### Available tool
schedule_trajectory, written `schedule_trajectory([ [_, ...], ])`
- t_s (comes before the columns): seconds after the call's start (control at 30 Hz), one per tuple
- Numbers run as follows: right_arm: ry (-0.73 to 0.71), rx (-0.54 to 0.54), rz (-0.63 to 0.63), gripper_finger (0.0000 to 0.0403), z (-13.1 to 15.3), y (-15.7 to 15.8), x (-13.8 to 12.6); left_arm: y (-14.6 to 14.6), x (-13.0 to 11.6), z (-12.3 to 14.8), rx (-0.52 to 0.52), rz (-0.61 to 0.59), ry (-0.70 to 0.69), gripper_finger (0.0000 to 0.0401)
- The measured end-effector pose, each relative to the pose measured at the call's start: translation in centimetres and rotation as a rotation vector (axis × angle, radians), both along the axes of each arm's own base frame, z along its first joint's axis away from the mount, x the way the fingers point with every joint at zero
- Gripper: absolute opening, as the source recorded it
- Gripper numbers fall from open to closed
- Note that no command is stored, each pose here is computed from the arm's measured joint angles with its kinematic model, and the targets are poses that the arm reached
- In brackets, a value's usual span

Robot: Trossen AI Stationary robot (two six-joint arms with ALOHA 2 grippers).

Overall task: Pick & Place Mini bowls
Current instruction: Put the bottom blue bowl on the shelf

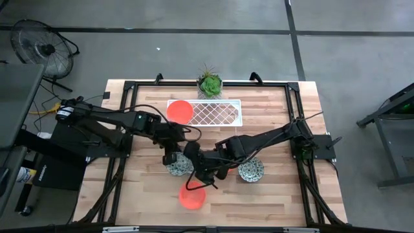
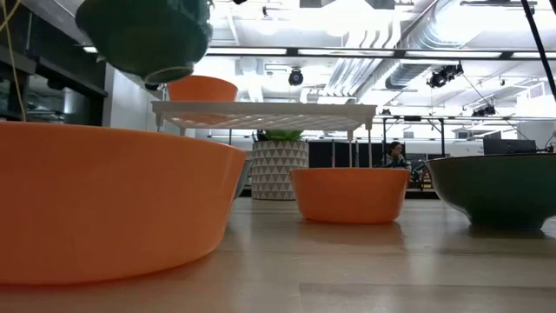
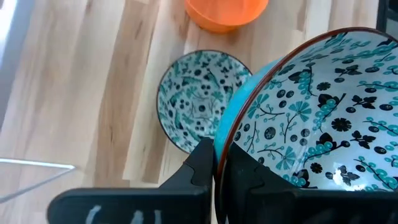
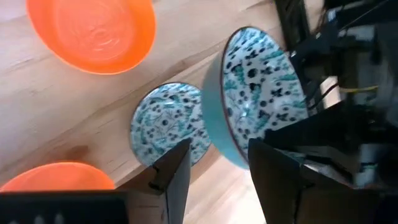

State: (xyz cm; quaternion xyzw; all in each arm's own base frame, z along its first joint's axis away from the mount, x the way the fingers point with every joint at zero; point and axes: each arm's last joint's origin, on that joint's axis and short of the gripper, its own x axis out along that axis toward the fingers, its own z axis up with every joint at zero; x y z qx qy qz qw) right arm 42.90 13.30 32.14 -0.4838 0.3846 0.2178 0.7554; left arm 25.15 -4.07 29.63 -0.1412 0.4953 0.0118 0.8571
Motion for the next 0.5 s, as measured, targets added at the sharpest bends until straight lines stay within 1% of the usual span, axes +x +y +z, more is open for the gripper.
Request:
schedule_trajectory([
  [0.17,0.007,-0.017,0.025,0.0148,0.0,0.0,0.0,0.0,0.4,0.2,0.016,0.018,-0.049,0.0006],
  [0.3,0.049,-0.05,0.093,0.0145,-0.2,-0.4,-0.2,0.0,0.8,-0.4,0.033,0.029,-0.021,0.0006],
  [0.37,0.071,-0.048,0.11,0.0145,-0.3,-0.6,-0.3,0.0,0.7,-0.5,0.035,0.028,-0.008,0.0006],
  [0.43,0.082,-0.042,0.126,0.0145,-0.4,-0.7,-0.3,-0.1,1.1,-0.7,0.031,0.025,-0.013,0.0006],
  [0.5,0.09,-0.039,0.153,0.0145,-0.4,-0.6,-0.4,-0.1,1.2,-0.9,0.033,-0.001,-0.004,0.0006],
])
